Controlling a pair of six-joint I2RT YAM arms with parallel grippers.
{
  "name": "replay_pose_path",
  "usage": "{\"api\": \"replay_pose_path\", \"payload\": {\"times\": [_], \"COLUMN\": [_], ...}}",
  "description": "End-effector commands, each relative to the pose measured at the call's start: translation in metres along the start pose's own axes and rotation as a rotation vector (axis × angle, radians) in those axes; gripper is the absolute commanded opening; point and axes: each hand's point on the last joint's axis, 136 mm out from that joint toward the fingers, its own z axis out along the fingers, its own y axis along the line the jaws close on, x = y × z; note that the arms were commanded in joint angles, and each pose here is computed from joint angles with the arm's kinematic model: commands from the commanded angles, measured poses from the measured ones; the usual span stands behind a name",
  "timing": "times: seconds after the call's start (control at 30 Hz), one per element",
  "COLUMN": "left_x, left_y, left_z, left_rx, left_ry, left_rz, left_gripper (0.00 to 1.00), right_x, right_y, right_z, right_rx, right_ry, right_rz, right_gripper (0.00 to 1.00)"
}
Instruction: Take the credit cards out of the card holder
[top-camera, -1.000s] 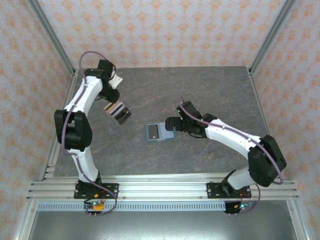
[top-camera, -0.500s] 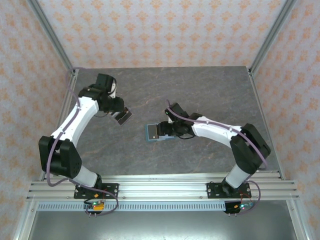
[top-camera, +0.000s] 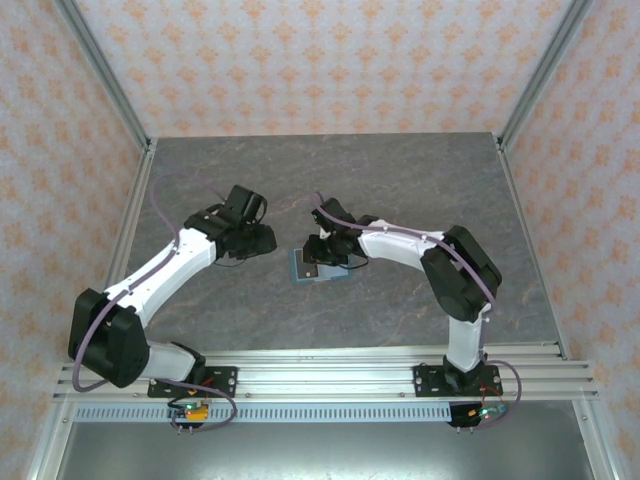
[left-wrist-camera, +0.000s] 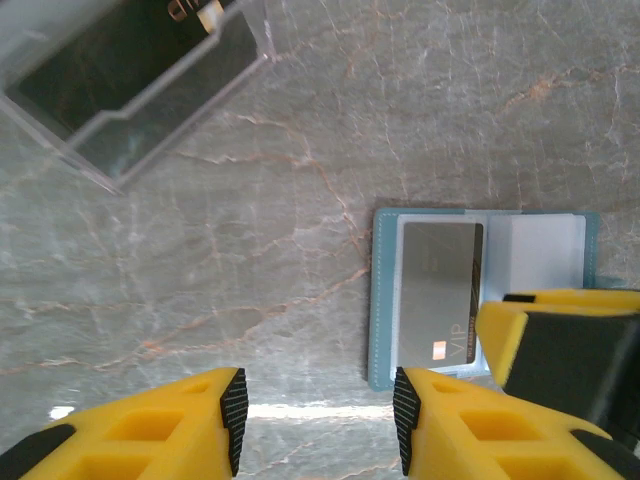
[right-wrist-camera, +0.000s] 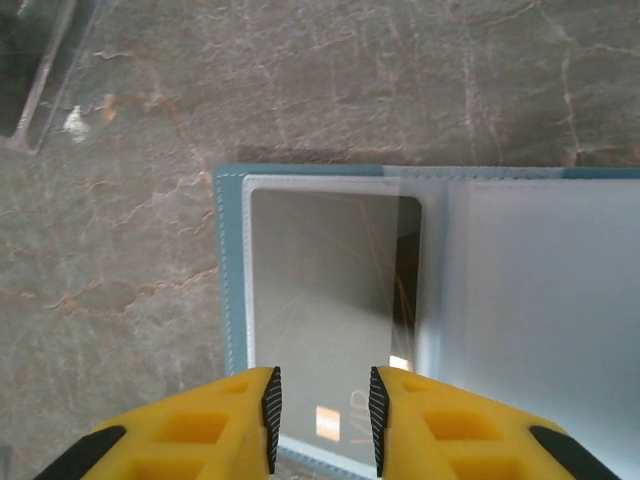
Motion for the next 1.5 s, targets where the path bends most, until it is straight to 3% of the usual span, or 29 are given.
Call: {"api": "replay_pose_path", "payload": {"times": [0.0,0.37,0.57,0.73,0.93,1.47], "left_x": [0.0,0.034,0.044,0.045,0.042,0.059], "left_y": [-0.007,-0.043,-0.05,-0.054,-0.04,-0.02], "left_z": [0.016,0.062,0.084,0.093,0.101,0.116], "left_rx": [0.007,0.106,0.106,0.103,0.004,-0.072], "left_ry": [-0.019,0.084,0.131,0.149,0.142,0.192], "left_rz": [-0.08,-0.092,-0.125,-0.124,-0.09,-0.078], "left_gripper": [0.46,0.44,0.26,0.19,0.16,0.08], "right_x": [-0.005,-0.005,-0.003,-0.003,-0.003,-0.008], "right_y": [-0.017,-0.035,-0.039,-0.039,-0.03,-0.014], "right_z": [0.002,0.006,0.006,0.004,0.001,-0.009], "right_rx": [0.077,0.085,0.055,0.032,-0.028,-0.117], "right_ry": [-0.008,-0.013,-0.011,-0.013,-0.015,-0.051], "right_rz": [0.003,0.063,0.101,0.111,0.1,0.072], "right_gripper": [0.31,0.26,0.25,0.24,0.22,0.2]}}
